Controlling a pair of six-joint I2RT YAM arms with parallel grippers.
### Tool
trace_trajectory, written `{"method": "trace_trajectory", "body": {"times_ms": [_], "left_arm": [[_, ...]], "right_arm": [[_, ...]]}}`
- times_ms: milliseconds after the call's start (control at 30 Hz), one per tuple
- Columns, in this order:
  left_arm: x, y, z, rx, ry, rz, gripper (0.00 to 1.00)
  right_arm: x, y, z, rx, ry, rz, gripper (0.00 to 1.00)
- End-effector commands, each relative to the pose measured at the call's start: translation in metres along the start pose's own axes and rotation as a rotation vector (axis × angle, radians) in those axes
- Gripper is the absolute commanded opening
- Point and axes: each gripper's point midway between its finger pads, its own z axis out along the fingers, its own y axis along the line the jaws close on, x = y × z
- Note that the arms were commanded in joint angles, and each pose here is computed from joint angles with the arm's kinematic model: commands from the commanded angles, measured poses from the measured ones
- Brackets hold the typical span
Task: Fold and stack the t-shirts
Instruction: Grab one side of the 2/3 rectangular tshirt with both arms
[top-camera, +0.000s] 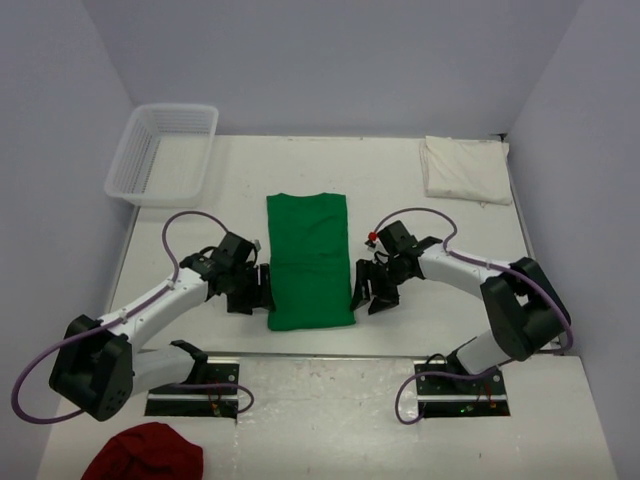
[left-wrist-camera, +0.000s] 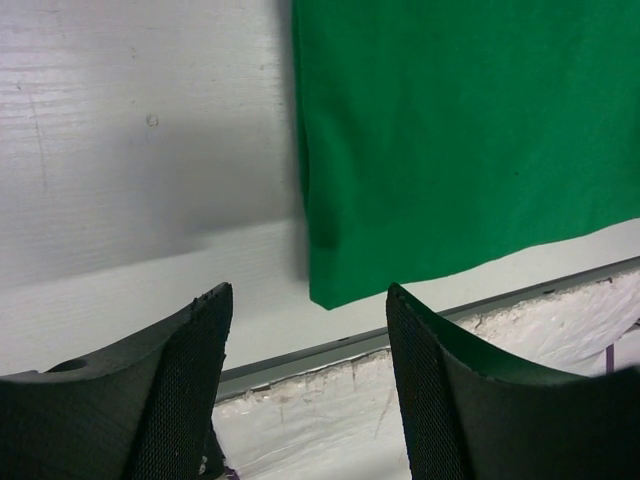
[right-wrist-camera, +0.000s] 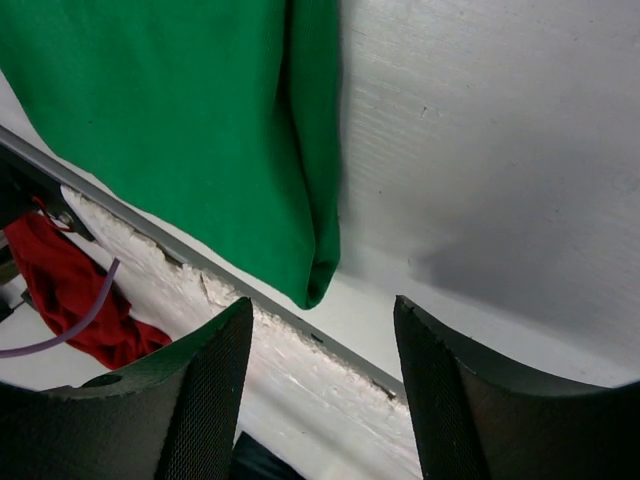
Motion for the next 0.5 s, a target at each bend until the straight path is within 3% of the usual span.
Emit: {"method": "trace_trajectory", "body": {"times_ms": [0, 233, 467], "left_arm": [[-0.002, -0.014, 0.003, 0.076, 0.001, -0.022, 0.65], [0.002, -0.023, 0.013, 0.139, 0.027, -0.052, 0.65], [0.012, -0.016, 0.014, 0.104, 0.071, -0.068, 0.65]], "right_arm": [[0.0, 0.005, 0.006, -0.043, 0.008, -0.001, 0.6], [0.004, 0.001, 0.014, -0.04, 0.033, 0.009, 0.6], [0.003, 0.002, 0.013, -0.045, 0.022, 0.021, 0.6]]}}
